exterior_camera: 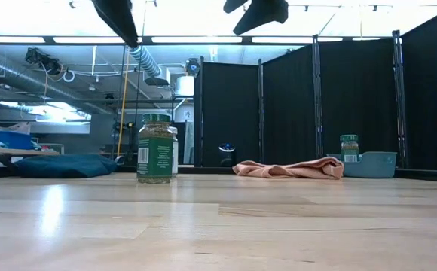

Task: Sort spices by type
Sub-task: Put the white seasoning bottle into the green bin

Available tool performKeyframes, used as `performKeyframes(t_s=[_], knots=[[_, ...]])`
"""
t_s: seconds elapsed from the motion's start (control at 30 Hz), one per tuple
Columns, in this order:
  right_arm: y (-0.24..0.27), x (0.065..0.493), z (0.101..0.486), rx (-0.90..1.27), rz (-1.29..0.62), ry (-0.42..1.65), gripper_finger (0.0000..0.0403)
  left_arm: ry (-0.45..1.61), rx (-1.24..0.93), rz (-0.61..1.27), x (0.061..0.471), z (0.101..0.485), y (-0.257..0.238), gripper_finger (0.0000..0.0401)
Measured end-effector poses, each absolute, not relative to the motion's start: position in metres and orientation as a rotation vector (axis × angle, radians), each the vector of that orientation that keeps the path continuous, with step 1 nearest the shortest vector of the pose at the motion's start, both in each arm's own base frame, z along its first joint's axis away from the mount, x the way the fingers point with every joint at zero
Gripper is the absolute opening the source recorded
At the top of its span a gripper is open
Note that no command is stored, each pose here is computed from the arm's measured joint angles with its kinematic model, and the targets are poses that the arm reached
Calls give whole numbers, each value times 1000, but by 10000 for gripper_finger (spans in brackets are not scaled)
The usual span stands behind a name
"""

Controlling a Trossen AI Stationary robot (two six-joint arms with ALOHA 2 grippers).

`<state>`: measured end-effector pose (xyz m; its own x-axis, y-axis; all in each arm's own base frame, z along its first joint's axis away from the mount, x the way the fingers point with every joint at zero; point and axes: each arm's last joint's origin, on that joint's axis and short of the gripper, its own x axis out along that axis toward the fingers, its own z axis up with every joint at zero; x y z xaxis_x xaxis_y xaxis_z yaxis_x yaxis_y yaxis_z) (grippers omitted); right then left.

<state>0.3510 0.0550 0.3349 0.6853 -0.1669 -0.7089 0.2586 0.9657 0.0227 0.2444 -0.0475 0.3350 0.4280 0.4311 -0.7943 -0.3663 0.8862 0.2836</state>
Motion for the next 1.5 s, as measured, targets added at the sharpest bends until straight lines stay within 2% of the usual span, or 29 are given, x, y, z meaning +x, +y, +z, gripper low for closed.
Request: performKeyframes(t_s=[0.33, 0.6, 0.87, 1.2, 1.5], knots=[[52, 346, 338, 112, -268, 787, 295, 1007, 88, 513, 266, 300, 8, 314], [61, 331, 344, 133, -234, 828, 293, 997, -24, 488, 266, 292, 60, 313], [60, 315, 352, 155, -295, 844, 292, 921, -83, 498, 261, 296, 104, 312], [59, 312, 349, 150, -310, 886, 293, 952, -45, 320, 266, 287, 115, 312], [58, 310, 347, 137, -328, 913, 289, 987, 16, 299, 266, 280, 119, 312]])
